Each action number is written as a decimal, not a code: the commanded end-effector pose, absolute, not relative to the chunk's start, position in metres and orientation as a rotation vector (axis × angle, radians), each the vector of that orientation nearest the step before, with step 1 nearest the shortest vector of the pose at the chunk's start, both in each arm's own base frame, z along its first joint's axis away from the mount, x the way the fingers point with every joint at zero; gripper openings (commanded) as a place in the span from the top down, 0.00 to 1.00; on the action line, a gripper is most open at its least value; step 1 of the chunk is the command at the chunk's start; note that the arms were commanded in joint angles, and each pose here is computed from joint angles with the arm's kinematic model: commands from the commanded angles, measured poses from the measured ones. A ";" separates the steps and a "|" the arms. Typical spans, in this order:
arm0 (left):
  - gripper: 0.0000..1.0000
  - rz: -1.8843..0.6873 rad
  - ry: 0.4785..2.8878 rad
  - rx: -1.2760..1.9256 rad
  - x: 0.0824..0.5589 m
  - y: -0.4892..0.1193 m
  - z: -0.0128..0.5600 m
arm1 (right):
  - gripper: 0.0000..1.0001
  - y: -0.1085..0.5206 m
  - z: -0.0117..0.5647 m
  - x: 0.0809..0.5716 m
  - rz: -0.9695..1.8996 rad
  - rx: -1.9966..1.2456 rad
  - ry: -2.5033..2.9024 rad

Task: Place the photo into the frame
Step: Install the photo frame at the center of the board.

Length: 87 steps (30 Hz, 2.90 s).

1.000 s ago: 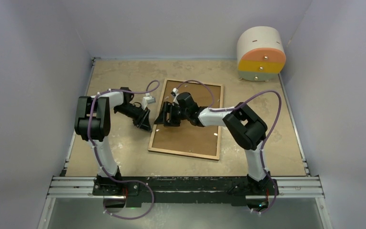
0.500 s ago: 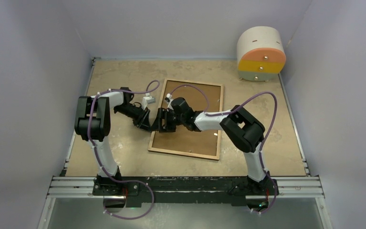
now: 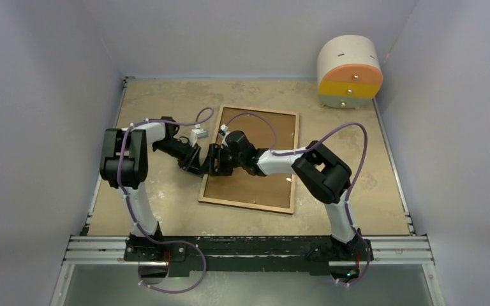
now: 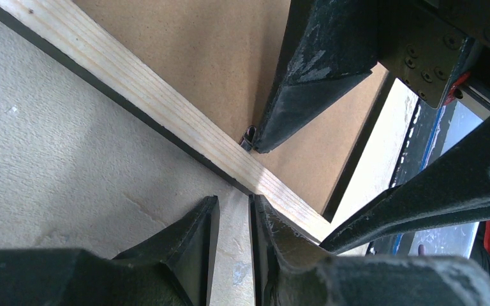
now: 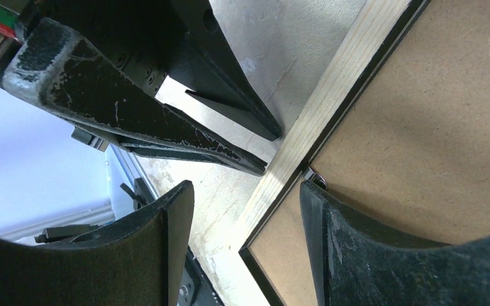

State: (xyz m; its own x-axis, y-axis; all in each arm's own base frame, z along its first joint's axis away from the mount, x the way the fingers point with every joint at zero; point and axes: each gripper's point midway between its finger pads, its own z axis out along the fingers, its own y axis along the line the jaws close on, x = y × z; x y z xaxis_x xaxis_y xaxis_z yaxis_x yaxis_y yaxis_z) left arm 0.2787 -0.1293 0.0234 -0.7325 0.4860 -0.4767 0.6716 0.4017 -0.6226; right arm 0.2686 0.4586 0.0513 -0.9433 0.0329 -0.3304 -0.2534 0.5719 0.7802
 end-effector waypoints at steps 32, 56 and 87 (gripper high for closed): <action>0.52 -1.229 2.321 0.809 0.374 -0.144 0.065 | 0.21 0.378 0.125 0.375 1.060 0.019 2.341; 0.77 -1.276 2.387 0.838 0.356 -0.161 0.020 | 0.34 0.404 0.064 0.451 1.072 0.122 2.378; 0.80 -1.275 2.380 0.896 0.343 -0.158 0.016 | 0.39 0.422 0.044 0.466 1.164 0.131 2.369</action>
